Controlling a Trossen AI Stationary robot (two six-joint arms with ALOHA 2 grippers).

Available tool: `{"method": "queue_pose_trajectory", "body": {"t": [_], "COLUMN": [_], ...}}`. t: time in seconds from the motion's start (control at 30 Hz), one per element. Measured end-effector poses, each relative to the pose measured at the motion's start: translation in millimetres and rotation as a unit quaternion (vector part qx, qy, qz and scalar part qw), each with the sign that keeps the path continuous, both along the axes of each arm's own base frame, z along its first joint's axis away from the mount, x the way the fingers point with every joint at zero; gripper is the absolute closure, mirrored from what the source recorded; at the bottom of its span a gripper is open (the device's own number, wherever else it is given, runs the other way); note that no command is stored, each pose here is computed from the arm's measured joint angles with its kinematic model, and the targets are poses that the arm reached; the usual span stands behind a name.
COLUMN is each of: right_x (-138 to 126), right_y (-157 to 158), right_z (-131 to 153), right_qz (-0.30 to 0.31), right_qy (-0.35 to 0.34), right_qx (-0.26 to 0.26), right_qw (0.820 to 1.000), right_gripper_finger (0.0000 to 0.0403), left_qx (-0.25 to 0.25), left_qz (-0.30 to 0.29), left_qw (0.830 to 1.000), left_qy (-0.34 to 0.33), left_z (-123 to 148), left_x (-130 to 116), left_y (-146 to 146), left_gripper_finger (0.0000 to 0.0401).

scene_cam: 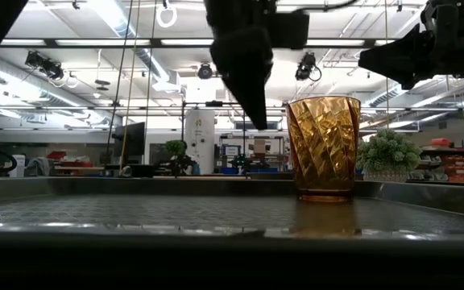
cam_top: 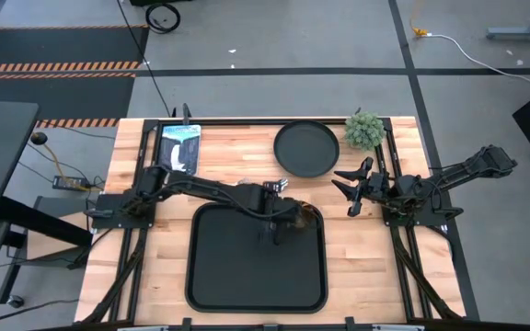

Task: Pick and place plate/cup/fork/spoon on tray
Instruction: Put the orange cup on the top right of the black tray

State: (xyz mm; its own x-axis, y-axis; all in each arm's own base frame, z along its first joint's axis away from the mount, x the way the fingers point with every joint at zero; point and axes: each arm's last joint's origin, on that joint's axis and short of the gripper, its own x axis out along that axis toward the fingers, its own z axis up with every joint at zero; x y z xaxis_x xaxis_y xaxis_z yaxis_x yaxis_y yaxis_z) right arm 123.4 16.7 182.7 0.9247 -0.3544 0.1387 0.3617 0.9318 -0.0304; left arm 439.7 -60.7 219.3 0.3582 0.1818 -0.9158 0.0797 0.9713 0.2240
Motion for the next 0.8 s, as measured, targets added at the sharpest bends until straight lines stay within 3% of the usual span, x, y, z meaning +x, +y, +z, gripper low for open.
{"method": "queue_pose_trajectory", "body": {"t": [0.17,0.53,0.67,0.8], "right_x": [0,0,0,0], "right_y": [0,0,0,0], "right_z": [0,0,0,0], "right_qz": [0.002,0.002,0.002,0.002], "right_qy": [0.0,0.0,0.0,0.0], "right_qx": [0.0,0.0,0.0,0.0], "right_qw": [1.0,1.0,1.0,1.0], "right_gripper_finger": [0.0266,0.0266,0.0266,0.0266], "left_qx": [-0.021,-0.026,-0.014,0.047], "left_qz": [-0.002,-0.006,-0.018,-0.035], "left_qw": [1.0,0.997,0.997,0.998], "left_qy": [-0.017,-0.076,-0.072,-0.028], "left_z": [-14,-10,-10,-10], "left_x": [3,13,12,4], "left_y": [3,2,3,7], "left_gripper_finger": [0.0259,0.026,0.026,0.026]}}
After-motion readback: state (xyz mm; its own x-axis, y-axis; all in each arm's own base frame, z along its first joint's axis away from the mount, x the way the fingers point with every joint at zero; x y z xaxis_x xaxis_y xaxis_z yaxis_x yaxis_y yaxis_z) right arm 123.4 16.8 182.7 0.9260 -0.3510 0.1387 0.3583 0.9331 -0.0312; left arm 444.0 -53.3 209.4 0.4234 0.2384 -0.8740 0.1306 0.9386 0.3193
